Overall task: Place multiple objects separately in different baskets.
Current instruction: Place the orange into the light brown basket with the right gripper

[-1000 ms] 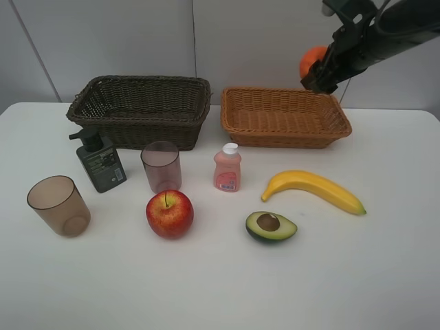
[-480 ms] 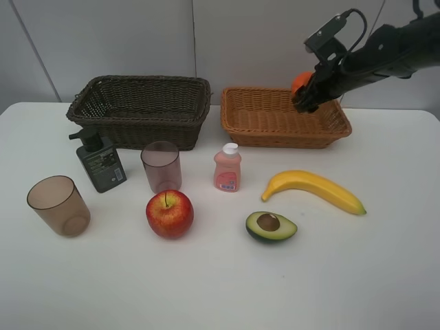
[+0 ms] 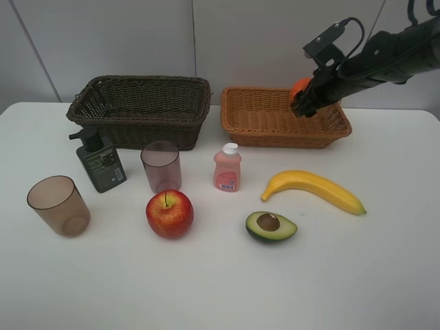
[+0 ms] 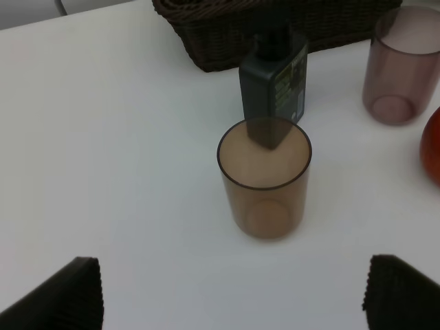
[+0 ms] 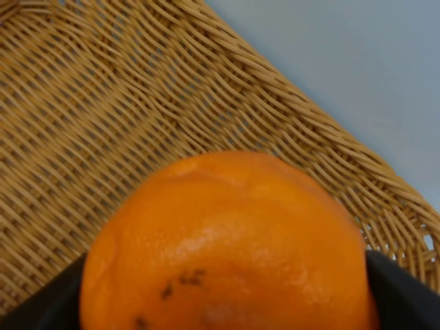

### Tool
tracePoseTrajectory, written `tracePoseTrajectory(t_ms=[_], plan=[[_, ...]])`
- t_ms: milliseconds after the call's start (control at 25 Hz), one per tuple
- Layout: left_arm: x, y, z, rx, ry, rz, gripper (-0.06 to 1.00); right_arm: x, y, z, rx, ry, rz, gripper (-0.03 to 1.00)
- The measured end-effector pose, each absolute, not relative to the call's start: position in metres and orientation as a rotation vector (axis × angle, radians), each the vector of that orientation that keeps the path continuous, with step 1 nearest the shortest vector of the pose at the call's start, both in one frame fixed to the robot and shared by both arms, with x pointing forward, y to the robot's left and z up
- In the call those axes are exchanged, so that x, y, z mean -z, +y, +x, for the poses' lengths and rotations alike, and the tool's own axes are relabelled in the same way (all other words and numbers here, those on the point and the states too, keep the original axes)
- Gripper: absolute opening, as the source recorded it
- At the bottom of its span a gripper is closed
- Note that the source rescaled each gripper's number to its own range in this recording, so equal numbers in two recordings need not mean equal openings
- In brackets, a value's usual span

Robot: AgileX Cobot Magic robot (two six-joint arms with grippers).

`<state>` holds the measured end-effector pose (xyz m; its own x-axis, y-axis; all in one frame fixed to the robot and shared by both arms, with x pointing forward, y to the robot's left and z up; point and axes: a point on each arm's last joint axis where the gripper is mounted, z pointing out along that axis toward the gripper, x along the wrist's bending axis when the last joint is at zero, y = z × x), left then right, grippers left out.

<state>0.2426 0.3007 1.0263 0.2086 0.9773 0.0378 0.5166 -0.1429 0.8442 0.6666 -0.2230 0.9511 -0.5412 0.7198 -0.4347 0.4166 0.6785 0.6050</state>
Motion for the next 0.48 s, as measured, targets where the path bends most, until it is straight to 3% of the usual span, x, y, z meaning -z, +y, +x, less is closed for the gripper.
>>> tracePoseTrajectory(t_ms=[120,280,480], plan=[[-1.0263,0.3007,0.2426,-0.813,1.399,1.767,1.0,-0.9516,-0.2228,0.667,-0.58,2.204,0.877,0.62],[-1.0263,0.3007,0.2426,-0.813,1.399,1.767,1.0,-0.9519,-0.2227,0.6671,-0.588,2.201,0.89,0.91],[-1.0263,0.3007,0.2426,-0.813,1.399,1.767,1.0,-0.9515,-0.2225,0.6668,-0.595,2.202,0.908,0.99]])
